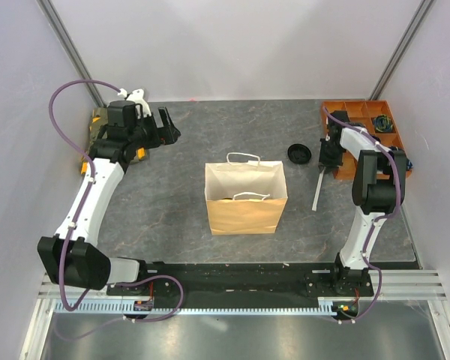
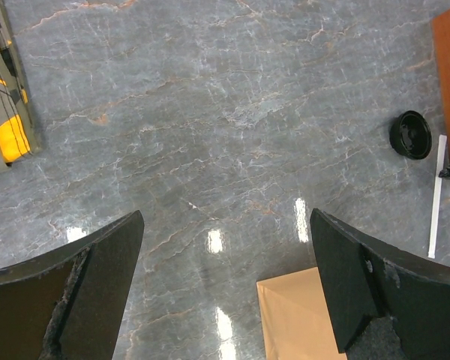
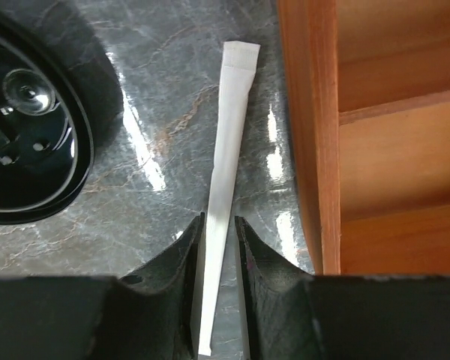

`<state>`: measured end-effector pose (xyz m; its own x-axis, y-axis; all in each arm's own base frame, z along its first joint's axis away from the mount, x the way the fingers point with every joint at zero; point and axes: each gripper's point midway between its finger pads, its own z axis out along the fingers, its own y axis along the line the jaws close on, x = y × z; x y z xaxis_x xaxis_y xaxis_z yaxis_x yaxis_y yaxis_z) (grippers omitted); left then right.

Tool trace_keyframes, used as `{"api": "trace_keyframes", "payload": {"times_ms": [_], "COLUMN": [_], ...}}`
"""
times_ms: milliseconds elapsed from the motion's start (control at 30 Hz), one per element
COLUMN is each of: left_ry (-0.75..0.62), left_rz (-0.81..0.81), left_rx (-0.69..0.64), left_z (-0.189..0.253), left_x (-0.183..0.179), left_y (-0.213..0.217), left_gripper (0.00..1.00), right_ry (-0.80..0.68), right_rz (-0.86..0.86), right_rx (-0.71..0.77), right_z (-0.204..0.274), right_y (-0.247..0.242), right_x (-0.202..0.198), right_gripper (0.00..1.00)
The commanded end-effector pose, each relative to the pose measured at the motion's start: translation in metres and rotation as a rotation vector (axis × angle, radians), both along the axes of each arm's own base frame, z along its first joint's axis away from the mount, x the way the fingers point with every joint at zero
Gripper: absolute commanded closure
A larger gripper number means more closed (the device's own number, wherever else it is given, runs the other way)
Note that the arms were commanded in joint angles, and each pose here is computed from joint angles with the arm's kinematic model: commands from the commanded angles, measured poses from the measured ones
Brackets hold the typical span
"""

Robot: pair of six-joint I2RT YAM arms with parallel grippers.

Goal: Pack the takeout coffee

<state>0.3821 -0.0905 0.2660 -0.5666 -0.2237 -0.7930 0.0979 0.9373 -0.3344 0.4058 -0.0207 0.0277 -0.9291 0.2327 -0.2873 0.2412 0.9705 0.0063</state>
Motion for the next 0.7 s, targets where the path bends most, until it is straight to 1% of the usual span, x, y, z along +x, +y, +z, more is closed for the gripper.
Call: {"api": "trace_keyframes", "payload": {"times_ms": [0,100,233,433,533,567,600,633,667], "left_ry": [-0.053,-0.041,-0.037,-0.052,-0.051,-0.05,-0.047,-0.044,-0.045], "left_rz": [-0.006,-0.011,-0.016,-0.023,-0.027,-0.029,-0.03,-0.028,-0.031], "left_rx": [0.036,0.028,0.029,0.047,0.054,0.055,0.055,0.057,0.055], "left_z": [0.017,0.013,0.011,0.015,0.015,0.015,0.014,0.012,0.013], "left_x": [0.009,0.011,0.015,0.018,0.018,0.018,0.018,0.018,0.018], "left_y": [0.004,0.002,0.001,0.003,0.003,0.002,0.003,0.003,0.002], "left_gripper": [0.0,0.0,0.0,0.0,0.0,0.0,0.0,0.0,0.0], "right_ry": [-0.022,-0.009,-0.002,0.005,0.003,0.003,-0.005,-0.01,-0.021], "right_rz": [-0.035,-0.04,-0.031,-0.03,-0.026,-0.017,-0.013,-0.011,-0.004], "right_rx": [-0.011,-0.015,-0.002,0.038,0.053,0.09,0.101,0.113,0.13], "right_z": [0.006,0.002,-0.007,-0.014,-0.015,-0.014,-0.012,-0.009,-0.005], "right_y": [-0.006,-0.008,-0.006,0.0,0.003,0.01,0.012,0.014,0.017], "right_x": [0.01,0.008,0.012,0.017,0.018,0.017,0.019,0.019,0.021], "right_gripper": [0.71,0.69,0.69,0.72,0.8,0.9,0.95,1.0,1.0]}}
